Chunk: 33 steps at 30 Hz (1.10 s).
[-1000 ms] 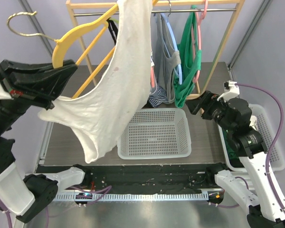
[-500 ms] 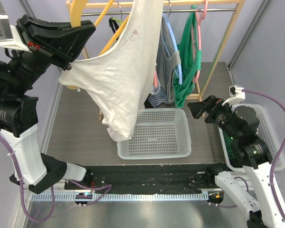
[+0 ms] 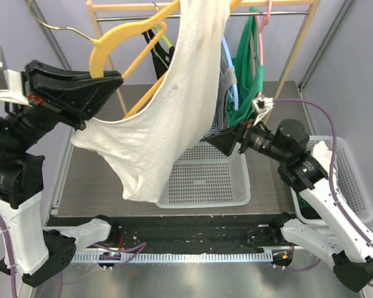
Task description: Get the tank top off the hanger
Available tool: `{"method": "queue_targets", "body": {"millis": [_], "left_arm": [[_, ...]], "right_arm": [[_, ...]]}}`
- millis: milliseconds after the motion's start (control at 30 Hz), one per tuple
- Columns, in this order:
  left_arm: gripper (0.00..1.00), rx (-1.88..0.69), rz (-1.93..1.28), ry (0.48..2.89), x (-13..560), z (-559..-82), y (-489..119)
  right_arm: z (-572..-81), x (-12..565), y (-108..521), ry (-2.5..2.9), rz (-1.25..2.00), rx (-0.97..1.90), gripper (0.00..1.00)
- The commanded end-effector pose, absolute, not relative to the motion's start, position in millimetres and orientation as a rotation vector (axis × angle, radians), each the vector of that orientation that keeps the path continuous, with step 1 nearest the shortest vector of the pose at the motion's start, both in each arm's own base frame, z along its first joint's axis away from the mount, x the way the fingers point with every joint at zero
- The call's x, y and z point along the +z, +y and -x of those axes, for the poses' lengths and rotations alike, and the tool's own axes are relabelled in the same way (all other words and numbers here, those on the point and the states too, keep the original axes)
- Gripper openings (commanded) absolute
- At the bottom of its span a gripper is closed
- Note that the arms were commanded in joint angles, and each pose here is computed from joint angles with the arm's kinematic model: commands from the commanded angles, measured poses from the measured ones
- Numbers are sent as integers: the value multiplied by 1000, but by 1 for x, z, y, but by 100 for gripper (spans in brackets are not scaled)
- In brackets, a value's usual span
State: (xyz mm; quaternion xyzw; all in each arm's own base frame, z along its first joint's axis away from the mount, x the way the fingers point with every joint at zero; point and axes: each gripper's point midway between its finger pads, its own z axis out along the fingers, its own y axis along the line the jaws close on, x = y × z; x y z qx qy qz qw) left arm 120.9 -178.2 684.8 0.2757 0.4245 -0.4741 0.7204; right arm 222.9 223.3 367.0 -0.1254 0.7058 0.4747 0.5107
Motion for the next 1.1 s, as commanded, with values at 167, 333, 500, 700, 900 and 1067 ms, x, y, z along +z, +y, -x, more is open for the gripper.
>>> {"method": "queue_targets", "body": {"millis": [167,333,500,700,900,1067], "left_arm": [[0,-1136,-705,1045,648,-139,-200],[0,-1106,-724,1047,642,-138,-199],[0,-1116,-721,1063,638,-140,-200],[0,-1134,-747,1059,640,-128,-199],[0,-1089,-782,1065,630,-116,-194],[0,-1076,-785,1072,626,-115,-193]], "right_arm": [[-180,394,258,1557,538,1166,100],[-173,380,250,1566,520,1165,100],[-178,367,258,1589,510,1194,98],[-232,335,222,1684,321,815,95],[-234,334,190,1665,258,673,96],[-229,317,187,1695,261,671,96]]}}
